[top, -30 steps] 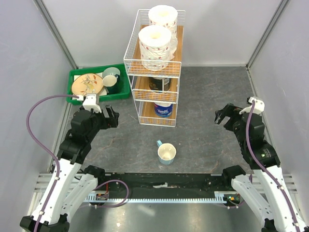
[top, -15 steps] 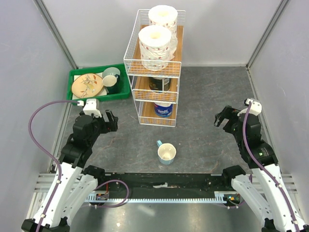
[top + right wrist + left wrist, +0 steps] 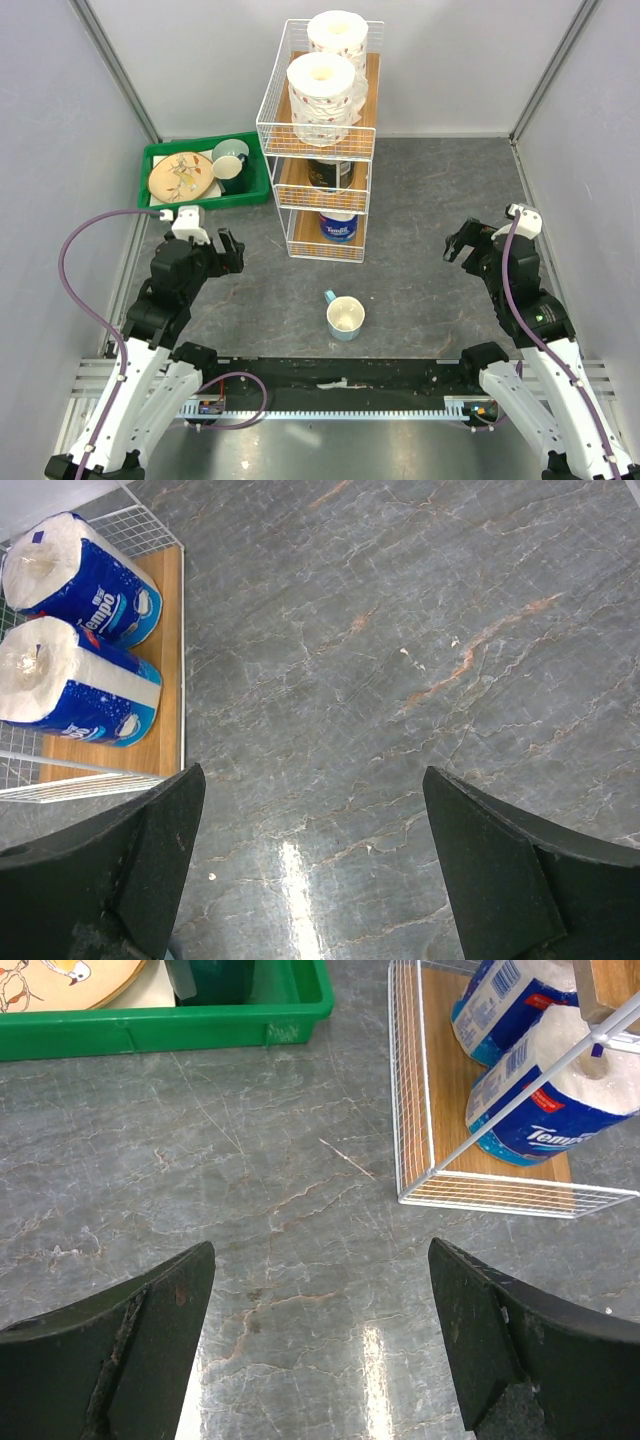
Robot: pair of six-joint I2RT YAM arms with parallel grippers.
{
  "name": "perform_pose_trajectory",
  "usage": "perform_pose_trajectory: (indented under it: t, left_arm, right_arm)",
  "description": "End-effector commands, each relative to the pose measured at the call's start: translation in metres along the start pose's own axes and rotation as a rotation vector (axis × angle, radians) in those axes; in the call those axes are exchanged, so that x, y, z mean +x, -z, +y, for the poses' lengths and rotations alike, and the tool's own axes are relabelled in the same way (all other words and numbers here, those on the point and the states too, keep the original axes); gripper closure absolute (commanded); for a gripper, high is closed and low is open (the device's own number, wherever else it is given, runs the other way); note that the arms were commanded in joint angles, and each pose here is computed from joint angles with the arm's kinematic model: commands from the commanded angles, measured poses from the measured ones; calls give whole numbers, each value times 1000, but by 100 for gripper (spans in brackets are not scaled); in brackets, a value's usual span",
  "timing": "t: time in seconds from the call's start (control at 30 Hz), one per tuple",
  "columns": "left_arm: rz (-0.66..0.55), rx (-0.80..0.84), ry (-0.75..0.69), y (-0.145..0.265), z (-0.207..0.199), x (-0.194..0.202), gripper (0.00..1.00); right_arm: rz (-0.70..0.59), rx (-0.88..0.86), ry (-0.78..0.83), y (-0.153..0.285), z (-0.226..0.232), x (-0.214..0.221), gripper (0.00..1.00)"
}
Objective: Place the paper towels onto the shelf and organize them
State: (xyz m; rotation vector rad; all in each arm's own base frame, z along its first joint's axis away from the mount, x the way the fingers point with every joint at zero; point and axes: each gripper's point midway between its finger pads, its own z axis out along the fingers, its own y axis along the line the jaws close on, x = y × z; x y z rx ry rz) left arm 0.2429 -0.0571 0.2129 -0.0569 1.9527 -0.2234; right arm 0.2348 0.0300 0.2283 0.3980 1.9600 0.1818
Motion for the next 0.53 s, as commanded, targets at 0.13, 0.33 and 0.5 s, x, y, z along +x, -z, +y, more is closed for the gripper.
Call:
perform_pose_trajectory:
  t: [0.13, 0.33, 0.5]
  left_arm:
    - [-59, -5, 20, 2, 0, -13, 6]
    - [-59, 2, 22, 1, -1, -13, 6]
    - [-51, 18, 18, 1, -5, -13, 5]
  right_arm:
    - [-21, 27, -13, -1, -5, -2, 2]
    - [-19, 26, -15, 0, -5, -2, 2]
    - [-18, 27, -16, 0, -5, -2, 2]
